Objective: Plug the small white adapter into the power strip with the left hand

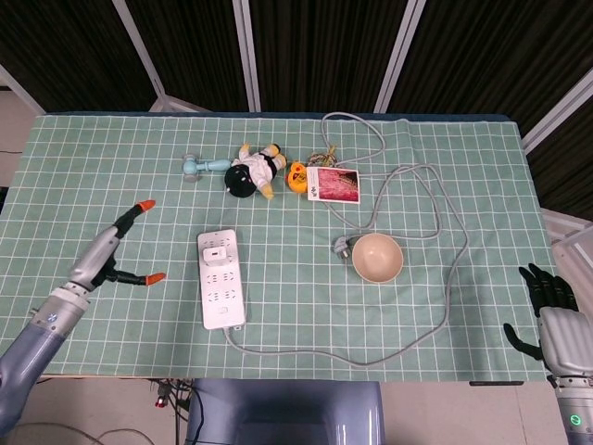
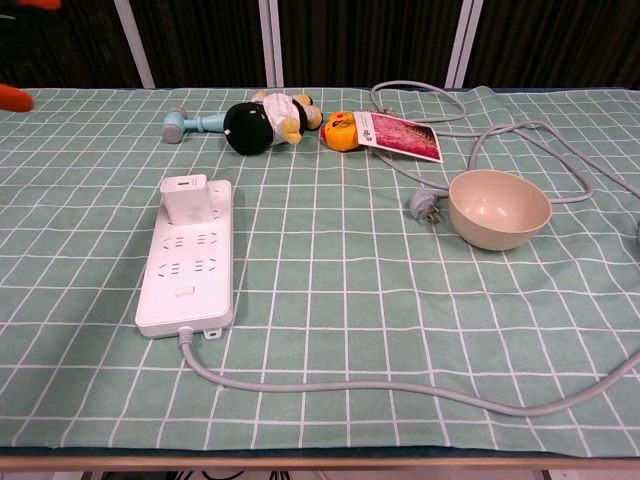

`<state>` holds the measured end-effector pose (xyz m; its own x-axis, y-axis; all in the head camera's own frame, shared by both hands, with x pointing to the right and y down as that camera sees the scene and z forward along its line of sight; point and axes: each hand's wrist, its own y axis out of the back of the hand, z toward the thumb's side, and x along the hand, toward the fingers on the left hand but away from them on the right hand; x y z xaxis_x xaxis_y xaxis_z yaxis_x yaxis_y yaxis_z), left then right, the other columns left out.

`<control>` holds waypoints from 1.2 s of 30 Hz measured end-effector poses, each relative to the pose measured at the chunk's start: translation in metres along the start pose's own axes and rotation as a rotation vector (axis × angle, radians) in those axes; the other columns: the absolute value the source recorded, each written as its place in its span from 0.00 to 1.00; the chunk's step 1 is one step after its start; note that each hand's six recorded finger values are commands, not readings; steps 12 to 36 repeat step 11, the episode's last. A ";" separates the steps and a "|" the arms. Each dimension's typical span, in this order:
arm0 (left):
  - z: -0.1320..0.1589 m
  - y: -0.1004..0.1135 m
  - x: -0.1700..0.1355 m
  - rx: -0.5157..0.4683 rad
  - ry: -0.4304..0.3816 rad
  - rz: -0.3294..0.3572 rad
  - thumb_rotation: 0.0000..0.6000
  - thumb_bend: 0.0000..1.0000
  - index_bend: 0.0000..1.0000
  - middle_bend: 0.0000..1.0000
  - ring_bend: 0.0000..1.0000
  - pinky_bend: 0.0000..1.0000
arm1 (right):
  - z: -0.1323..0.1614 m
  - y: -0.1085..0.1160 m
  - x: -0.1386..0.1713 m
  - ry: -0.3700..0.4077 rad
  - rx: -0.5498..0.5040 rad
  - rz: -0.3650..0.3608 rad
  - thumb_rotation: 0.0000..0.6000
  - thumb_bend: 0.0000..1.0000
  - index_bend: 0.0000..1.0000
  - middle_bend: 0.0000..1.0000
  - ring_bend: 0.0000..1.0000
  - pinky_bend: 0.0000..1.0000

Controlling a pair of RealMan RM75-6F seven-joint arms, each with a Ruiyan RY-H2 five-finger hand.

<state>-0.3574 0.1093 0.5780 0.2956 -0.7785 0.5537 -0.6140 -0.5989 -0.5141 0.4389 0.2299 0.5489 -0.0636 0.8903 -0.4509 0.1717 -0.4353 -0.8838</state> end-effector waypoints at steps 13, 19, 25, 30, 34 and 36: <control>-0.063 0.028 -0.091 0.595 0.143 0.289 1.00 0.04 0.00 0.00 0.00 0.00 | 0.000 -0.001 0.000 0.001 0.044 -0.011 1.00 0.39 0.00 0.00 0.00 0.00; -0.063 0.028 -0.091 0.595 0.143 0.289 1.00 0.04 0.00 0.00 0.00 0.00 | 0.000 -0.001 0.000 0.001 0.044 -0.011 1.00 0.39 0.00 0.00 0.00 0.00; -0.063 0.028 -0.091 0.595 0.143 0.289 1.00 0.04 0.00 0.00 0.00 0.00 | 0.000 -0.001 0.000 0.001 0.044 -0.011 1.00 0.39 0.00 0.00 0.00 0.00; -0.063 0.028 -0.091 0.595 0.143 0.289 1.00 0.04 0.00 0.00 0.00 0.00 | 0.000 -0.001 0.000 0.001 0.044 -0.011 1.00 0.39 0.00 0.00 0.00 0.00; -0.063 0.028 -0.091 0.595 0.143 0.289 1.00 0.04 0.00 0.00 0.00 0.00 | 0.000 -0.001 0.000 0.001 0.044 -0.011 1.00 0.39 0.00 0.00 0.00 0.00; -0.063 0.028 -0.091 0.595 0.143 0.289 1.00 0.04 0.00 0.00 0.00 0.00 | 0.000 -0.001 0.000 0.001 0.044 -0.011 1.00 0.39 0.00 0.00 0.00 0.00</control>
